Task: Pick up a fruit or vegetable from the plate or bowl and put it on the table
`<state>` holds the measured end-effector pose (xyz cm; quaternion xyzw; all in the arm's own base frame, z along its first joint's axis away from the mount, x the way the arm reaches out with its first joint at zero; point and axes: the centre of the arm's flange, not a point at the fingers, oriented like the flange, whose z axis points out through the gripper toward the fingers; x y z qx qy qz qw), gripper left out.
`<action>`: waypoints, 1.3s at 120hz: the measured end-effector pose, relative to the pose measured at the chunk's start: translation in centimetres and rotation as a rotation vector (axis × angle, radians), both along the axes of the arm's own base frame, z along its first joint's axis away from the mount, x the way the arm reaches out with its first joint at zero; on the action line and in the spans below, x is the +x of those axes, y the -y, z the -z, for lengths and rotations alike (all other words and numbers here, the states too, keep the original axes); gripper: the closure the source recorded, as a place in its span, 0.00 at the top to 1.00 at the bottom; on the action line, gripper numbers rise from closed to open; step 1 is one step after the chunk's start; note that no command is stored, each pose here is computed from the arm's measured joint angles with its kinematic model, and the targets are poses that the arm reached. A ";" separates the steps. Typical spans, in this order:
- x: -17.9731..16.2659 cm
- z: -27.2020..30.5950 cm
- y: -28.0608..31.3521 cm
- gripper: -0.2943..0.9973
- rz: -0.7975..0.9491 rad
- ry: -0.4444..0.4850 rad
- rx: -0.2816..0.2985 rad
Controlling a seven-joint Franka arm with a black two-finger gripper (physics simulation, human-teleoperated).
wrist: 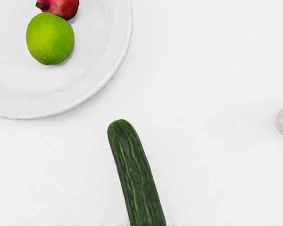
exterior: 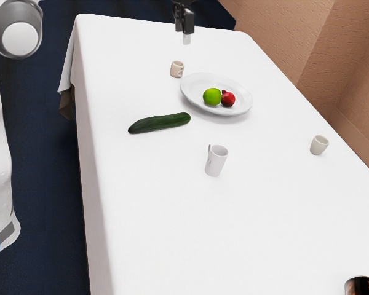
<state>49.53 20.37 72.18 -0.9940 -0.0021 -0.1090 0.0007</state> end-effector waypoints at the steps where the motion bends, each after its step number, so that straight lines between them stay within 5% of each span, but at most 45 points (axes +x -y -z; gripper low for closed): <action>1: -0.1 0.0 -0.1 0.76 -0.002 0.000 0.000; 26: -0.3 -0.2 -0.6 0.76 0.017 0.002 0.007; 38: -5.1 -13.7 3.8 0.76 0.074 0.250 0.116; 42: -5.3 -14.8 6.3 0.76 0.127 0.262 0.120; 56: -0.5 -10.2 13.9 0.76 0.293 0.125 0.084; 75: 3.4 -5.2 14.8 0.76 0.293 -0.006 0.095; 93: 7.7 1.8 3.4 0.76 0.079 -0.087 0.107; 103: 8.8 4.1 -0.3 0.76 0.020 -0.081 0.105; 156: 17.4 11.6 2.2 0.76 0.080 0.028 0.119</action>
